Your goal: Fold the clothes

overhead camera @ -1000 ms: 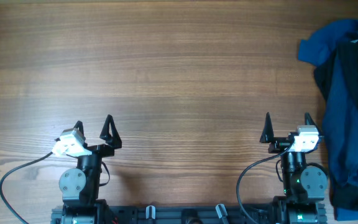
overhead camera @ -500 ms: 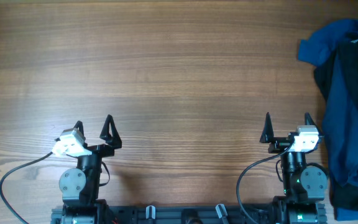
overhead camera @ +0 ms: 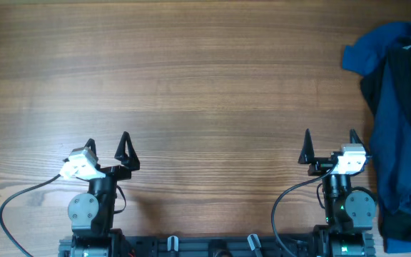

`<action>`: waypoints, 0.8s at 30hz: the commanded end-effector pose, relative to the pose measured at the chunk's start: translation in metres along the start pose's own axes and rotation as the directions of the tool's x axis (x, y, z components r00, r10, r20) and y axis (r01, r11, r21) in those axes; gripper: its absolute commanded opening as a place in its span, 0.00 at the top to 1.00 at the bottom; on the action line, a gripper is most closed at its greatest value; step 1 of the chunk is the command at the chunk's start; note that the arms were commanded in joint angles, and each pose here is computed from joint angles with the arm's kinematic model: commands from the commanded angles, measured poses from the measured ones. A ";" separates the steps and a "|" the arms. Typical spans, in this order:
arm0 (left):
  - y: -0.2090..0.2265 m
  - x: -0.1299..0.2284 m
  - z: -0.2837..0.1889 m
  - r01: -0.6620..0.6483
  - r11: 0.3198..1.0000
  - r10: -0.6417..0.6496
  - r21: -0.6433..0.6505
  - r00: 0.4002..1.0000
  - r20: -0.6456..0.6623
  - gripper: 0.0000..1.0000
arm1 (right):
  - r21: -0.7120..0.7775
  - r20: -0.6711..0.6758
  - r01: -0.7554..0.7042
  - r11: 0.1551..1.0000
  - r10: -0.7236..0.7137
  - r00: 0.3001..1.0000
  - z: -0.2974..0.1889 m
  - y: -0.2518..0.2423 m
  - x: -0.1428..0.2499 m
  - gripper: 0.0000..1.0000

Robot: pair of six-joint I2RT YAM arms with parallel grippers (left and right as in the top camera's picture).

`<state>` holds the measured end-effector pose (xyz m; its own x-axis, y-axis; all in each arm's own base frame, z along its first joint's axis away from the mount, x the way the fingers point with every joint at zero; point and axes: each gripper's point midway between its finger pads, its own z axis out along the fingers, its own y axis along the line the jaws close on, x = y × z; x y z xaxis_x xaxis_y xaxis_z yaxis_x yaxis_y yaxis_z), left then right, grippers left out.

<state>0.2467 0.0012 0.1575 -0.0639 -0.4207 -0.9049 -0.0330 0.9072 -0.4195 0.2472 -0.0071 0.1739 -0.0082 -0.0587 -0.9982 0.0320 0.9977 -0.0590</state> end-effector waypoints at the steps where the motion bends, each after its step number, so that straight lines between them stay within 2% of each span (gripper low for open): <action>1: 0.002 0.003 0.000 0.005 1.000 -0.006 -0.007 1.000 -0.011 0.00 | -0.002 0.001 0.019 1.000 -0.019 1.000 0.000 0.000 0.000 0.00; 9: 0.002 0.003 0.000 0.005 1.000 -0.005 -0.007 1.000 -0.011 0.00 | -0.002 0.001 0.019 1.000 -0.019 1.000 0.000 0.000 0.000 0.00; 13: 0.002 0.003 0.000 0.005 1.000 -0.006 -0.007 1.000 -0.011 0.01 | -0.058 0.003 -0.001 0.998 0.002 1.000 0.000 0.010 0.000 0.00; 16: 0.002 0.003 0.000 0.005 1.000 -0.006 -0.007 1.000 -0.011 0.00 | -0.113 -0.003 -0.092 0.989 0.092 0.996 -0.001 0.019 -0.001 0.00; 18: 0.002 0.003 0.000 0.005 1.000 -0.006 -0.007 1.000 -0.011 0.00 | -0.115 -0.028 -0.297 0.948 0.296 0.955 -0.001 0.020 -0.001 0.00; 19: 0.002 0.003 0.000 0.005 1.000 -0.006 -0.007 1.000 -0.011 0.00 | -0.113 -0.035 -0.352 0.929 0.350 0.936 -0.001 0.020 -0.001 0.00; 24: 0.002 0.003 0.000 0.005 1.000 -0.006 -0.007 1.000 -0.011 0.00 | -0.107 -0.049 -0.470 0.876 0.468 0.883 -0.001 0.020 -0.001 0.00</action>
<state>0.2467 0.0012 0.1575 -0.0639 -0.4207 -0.9049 -0.0330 0.9072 -0.4195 0.2470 0.0092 0.1739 -0.0226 0.2640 -0.9642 -0.0586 0.9625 0.2649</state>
